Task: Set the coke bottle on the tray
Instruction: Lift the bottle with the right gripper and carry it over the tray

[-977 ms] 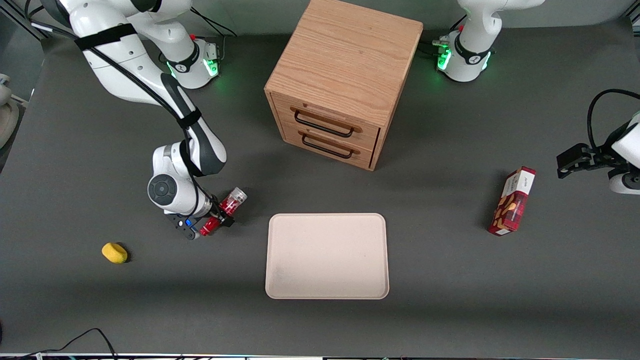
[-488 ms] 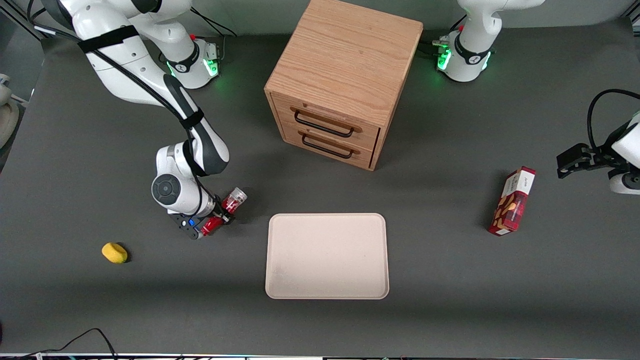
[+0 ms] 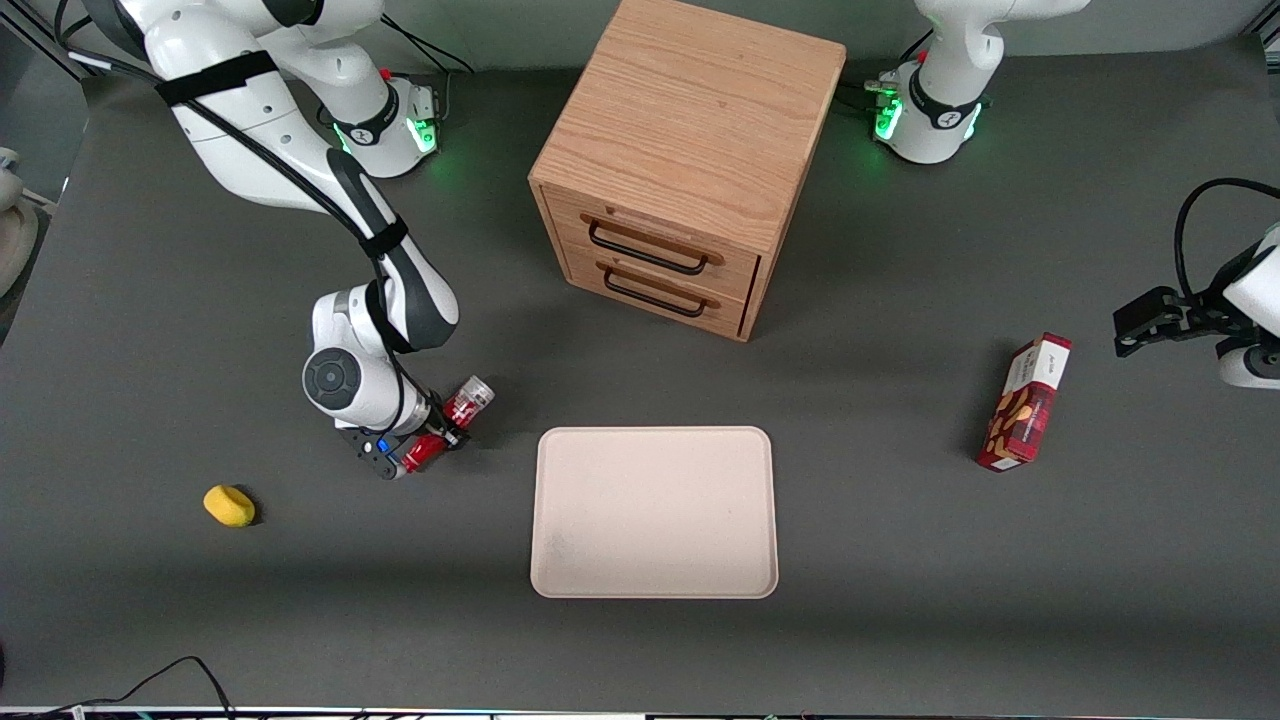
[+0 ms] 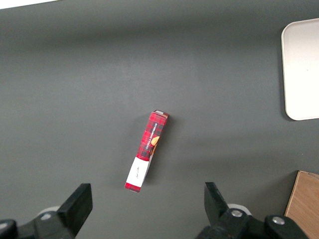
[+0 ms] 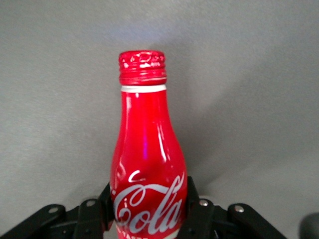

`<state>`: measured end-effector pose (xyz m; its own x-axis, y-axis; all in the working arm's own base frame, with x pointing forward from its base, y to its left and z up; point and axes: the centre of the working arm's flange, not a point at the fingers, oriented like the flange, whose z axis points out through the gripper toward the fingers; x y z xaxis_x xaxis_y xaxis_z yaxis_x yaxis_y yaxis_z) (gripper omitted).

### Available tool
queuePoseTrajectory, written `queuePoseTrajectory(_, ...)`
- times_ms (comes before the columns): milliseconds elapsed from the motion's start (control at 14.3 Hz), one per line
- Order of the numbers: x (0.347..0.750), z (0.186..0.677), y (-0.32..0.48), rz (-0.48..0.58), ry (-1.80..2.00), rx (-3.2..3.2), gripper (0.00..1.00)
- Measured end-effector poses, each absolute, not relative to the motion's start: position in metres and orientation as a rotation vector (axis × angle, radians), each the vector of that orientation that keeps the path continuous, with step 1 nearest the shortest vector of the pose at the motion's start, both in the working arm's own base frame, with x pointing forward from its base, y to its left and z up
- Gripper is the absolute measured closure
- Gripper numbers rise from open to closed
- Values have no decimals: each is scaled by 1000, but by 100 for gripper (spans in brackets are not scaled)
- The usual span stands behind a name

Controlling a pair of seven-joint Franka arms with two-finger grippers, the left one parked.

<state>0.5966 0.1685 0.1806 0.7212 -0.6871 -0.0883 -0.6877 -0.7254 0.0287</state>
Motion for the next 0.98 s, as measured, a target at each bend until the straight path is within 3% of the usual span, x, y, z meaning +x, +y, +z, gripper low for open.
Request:
queuePoseTrajectory(349,638,257,181,151,1110,-2928,45)
queuePoseTrajectory(698,681,370,195,10,852,-3021,45)
queuePoseTrajectory(977,699,393,261,-83,558,-3035,45)
